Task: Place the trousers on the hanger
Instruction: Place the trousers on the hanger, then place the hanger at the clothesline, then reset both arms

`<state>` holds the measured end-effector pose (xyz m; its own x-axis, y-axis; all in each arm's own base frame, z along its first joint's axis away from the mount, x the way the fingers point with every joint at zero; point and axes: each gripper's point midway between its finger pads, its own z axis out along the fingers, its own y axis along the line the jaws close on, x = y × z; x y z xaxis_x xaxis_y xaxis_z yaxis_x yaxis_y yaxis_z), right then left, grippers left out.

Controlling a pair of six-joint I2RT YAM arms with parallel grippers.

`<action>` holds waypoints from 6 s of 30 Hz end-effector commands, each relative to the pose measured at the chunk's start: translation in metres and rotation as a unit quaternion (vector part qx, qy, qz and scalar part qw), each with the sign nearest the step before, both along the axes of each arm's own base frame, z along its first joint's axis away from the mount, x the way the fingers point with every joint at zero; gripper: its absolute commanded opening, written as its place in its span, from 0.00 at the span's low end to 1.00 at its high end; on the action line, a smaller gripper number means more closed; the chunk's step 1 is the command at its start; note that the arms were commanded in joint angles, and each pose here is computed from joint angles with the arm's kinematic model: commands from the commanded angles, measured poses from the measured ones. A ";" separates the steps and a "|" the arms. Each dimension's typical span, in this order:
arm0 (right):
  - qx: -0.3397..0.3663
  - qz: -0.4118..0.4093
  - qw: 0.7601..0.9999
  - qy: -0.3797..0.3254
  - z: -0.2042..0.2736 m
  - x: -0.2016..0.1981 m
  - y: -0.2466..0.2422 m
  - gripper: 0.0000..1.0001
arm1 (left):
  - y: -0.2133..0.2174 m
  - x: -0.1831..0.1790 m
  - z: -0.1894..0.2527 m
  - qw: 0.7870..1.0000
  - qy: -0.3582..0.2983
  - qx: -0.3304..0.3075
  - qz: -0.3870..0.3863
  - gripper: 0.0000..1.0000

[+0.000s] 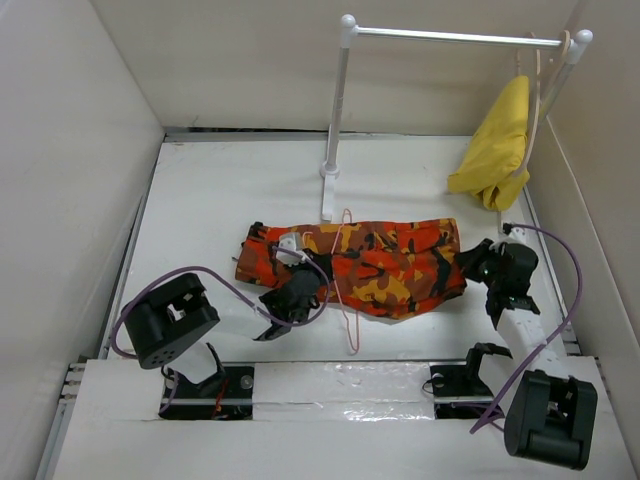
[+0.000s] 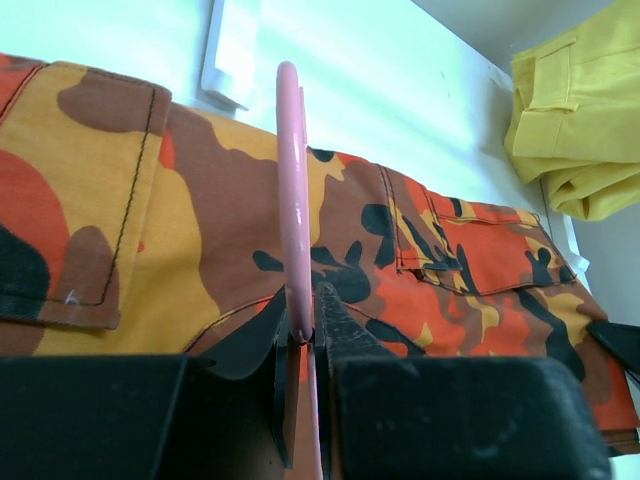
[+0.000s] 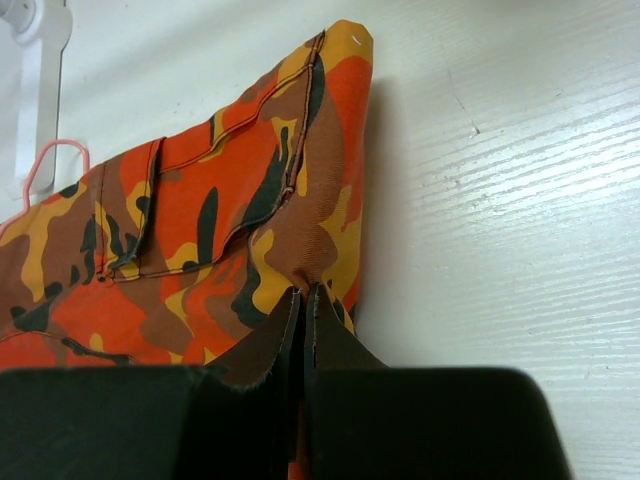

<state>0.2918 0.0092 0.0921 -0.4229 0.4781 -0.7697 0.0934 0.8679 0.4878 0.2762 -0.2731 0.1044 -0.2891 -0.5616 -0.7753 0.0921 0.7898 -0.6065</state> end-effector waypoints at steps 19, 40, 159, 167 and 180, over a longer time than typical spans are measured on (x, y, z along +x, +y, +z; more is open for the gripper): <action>-0.007 0.200 0.969 -0.142 0.121 -0.018 0.127 0.77 | -0.037 -0.012 0.147 0.993 -0.094 0.025 -0.063 0.00; 0.126 0.342 0.918 -0.156 0.171 -0.107 0.276 0.78 | -0.049 -0.033 0.226 0.985 -0.118 0.020 -0.127 0.00; 0.017 0.218 0.935 -0.279 0.289 0.112 0.148 1.00 | 0.005 0.007 0.130 0.978 -0.146 0.123 -0.085 0.62; 0.020 0.276 0.937 -0.212 0.160 -0.010 0.173 1.00 | -0.025 0.004 0.110 0.973 -0.136 0.124 -0.139 0.63; 0.031 0.256 0.953 -0.158 0.069 -0.111 0.139 1.00 | -0.031 -0.043 0.063 0.979 -0.074 0.048 -0.182 0.61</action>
<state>0.1833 0.1544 0.1903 -0.2917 0.3180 -0.9021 -0.5701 0.6995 0.4309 0.2372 -0.3036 0.1429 -0.3364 -0.2443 -0.9095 0.4595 0.8004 -0.3850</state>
